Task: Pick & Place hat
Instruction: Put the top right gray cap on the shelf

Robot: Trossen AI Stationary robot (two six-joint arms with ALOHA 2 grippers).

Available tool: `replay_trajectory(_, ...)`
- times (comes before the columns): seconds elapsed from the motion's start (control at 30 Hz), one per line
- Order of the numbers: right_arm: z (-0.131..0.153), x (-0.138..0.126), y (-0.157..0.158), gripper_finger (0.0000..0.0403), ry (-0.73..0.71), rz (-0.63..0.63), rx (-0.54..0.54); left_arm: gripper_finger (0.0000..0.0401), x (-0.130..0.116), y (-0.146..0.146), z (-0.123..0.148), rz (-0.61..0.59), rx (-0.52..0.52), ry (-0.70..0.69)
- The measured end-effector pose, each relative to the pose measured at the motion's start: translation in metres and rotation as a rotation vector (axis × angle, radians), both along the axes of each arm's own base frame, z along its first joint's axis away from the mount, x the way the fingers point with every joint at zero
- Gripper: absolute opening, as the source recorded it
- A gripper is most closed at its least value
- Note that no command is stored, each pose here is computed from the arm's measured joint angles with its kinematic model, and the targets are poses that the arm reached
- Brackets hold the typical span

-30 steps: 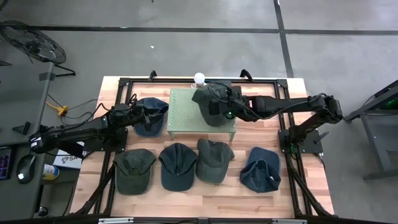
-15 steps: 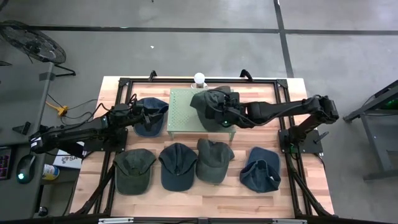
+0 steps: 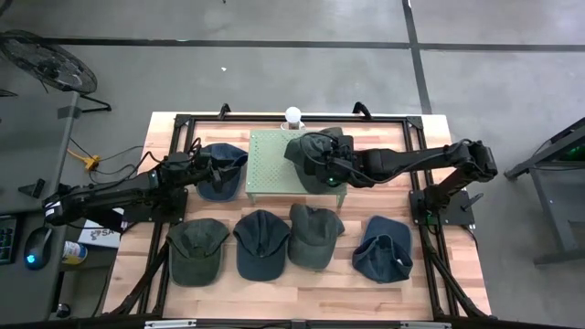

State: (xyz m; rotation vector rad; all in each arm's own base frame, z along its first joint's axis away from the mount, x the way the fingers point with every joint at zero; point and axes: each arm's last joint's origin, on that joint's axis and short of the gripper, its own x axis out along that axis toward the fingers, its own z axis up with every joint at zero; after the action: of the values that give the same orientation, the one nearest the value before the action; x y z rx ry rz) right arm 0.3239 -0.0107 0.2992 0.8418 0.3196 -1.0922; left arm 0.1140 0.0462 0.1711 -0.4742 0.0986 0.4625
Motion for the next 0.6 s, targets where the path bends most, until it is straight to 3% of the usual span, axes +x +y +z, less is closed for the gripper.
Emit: replay_trajectory(0.6,-0.0036,0.004,-0.0025,0.0,-0.011,-0.004,0.022,0.0218,0.0,0.0,0.0,0.0,0.0,0.0)
